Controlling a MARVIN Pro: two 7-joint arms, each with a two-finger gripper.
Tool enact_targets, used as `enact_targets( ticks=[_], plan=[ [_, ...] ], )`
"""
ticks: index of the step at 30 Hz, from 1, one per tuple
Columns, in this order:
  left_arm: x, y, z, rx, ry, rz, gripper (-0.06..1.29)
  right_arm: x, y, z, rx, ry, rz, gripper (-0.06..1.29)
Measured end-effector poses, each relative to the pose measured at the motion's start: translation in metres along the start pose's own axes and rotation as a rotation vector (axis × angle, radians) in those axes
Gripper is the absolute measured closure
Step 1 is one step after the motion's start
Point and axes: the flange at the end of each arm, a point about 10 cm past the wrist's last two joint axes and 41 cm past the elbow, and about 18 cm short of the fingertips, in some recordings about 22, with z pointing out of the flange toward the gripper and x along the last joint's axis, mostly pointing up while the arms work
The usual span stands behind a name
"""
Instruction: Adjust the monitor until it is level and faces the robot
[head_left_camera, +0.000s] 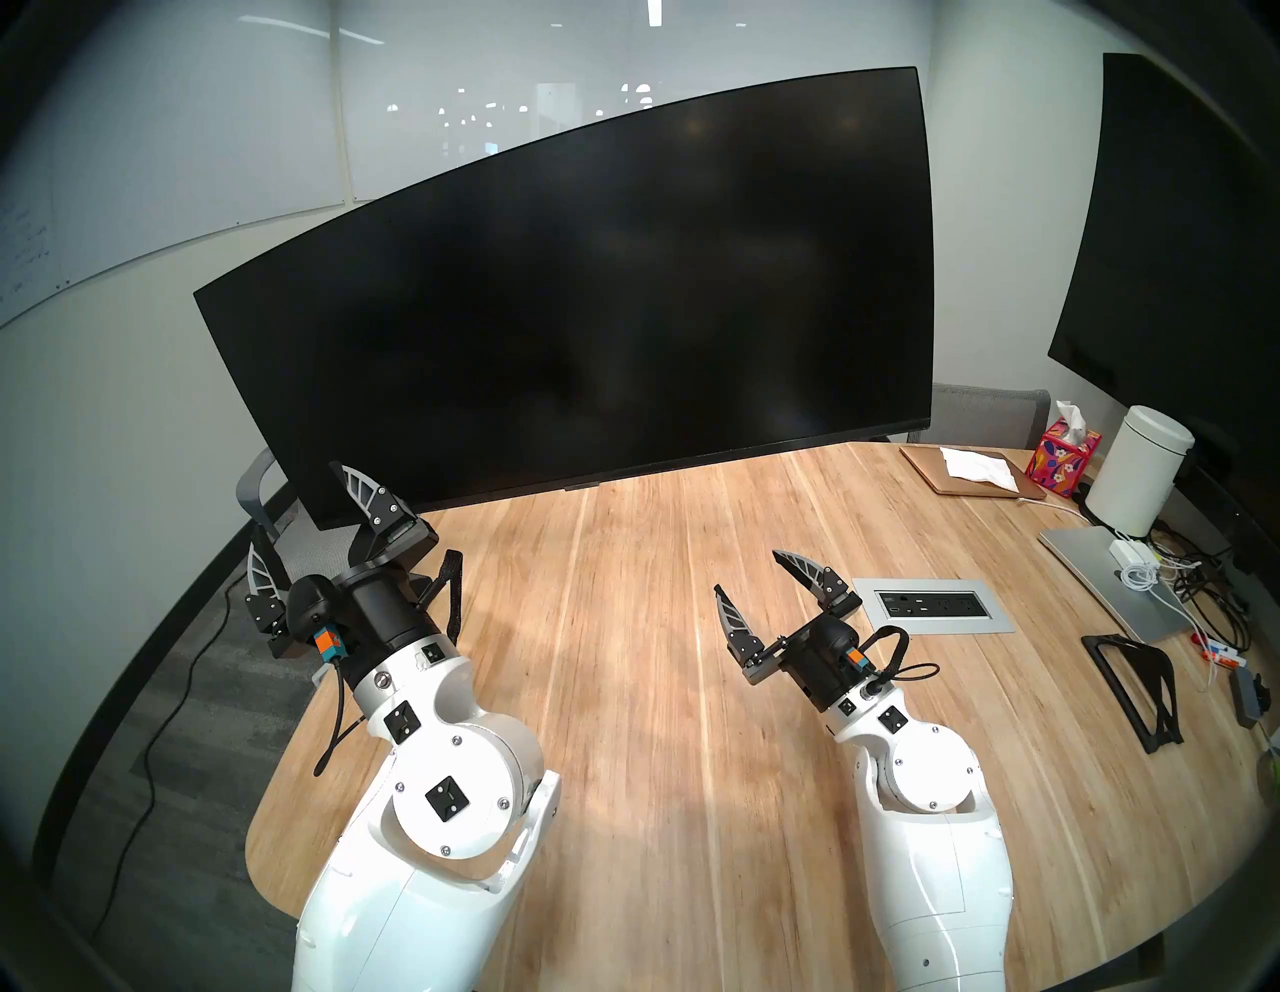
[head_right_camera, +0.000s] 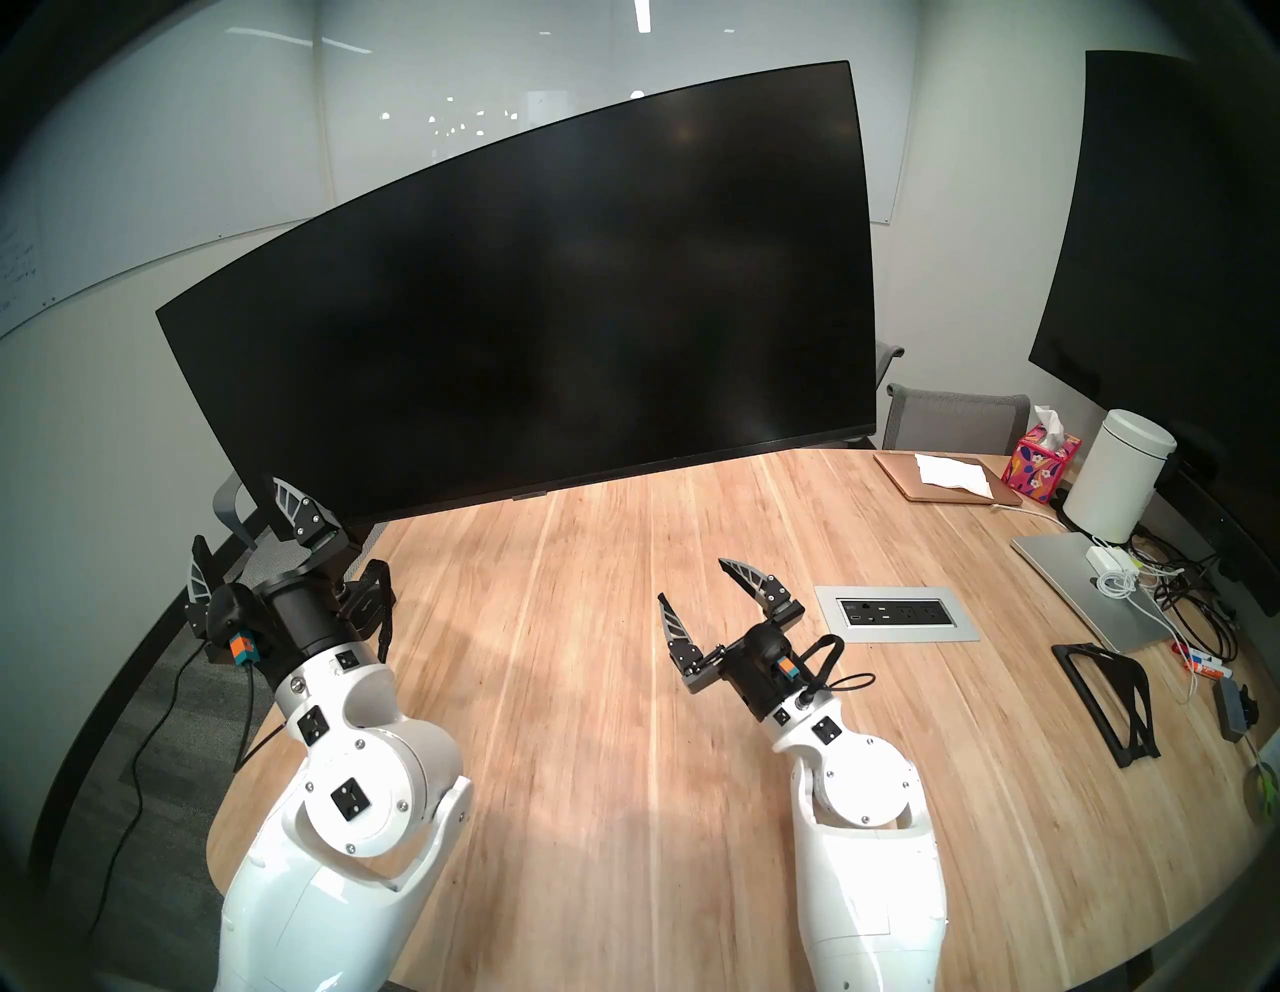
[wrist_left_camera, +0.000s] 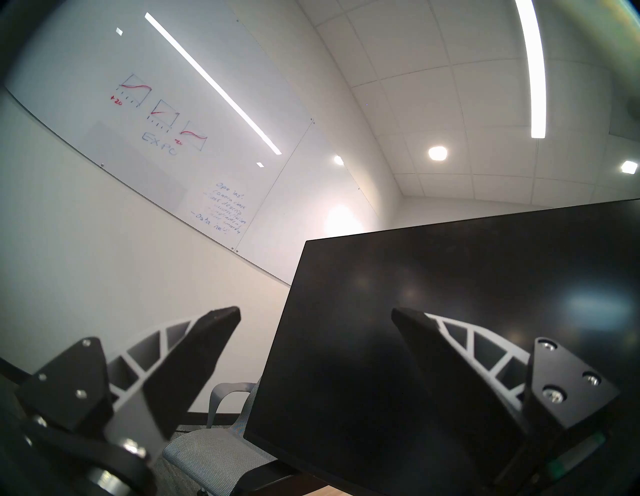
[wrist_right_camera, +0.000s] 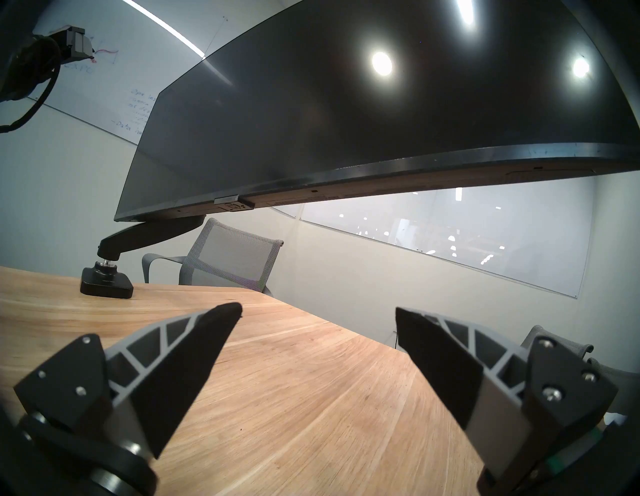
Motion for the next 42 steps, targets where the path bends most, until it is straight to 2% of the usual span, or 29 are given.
enact_targets(
  ticks=[25, 42],
  plan=[
    [-0.0006, -0.0001, 0.0, -0.003, -0.005, -0.003, 0.02, -0.0001, -0.0001, -0.0001, 0.0, 0.0, 0.0, 0.0],
    [-0.0015, 0.0, -0.0013, 0.032, -0.055, 0.015, 0.02, -0.0002, -0.0002, -0.0002, 0.0, -0.001, 0.0, 0.0]
  ],
)
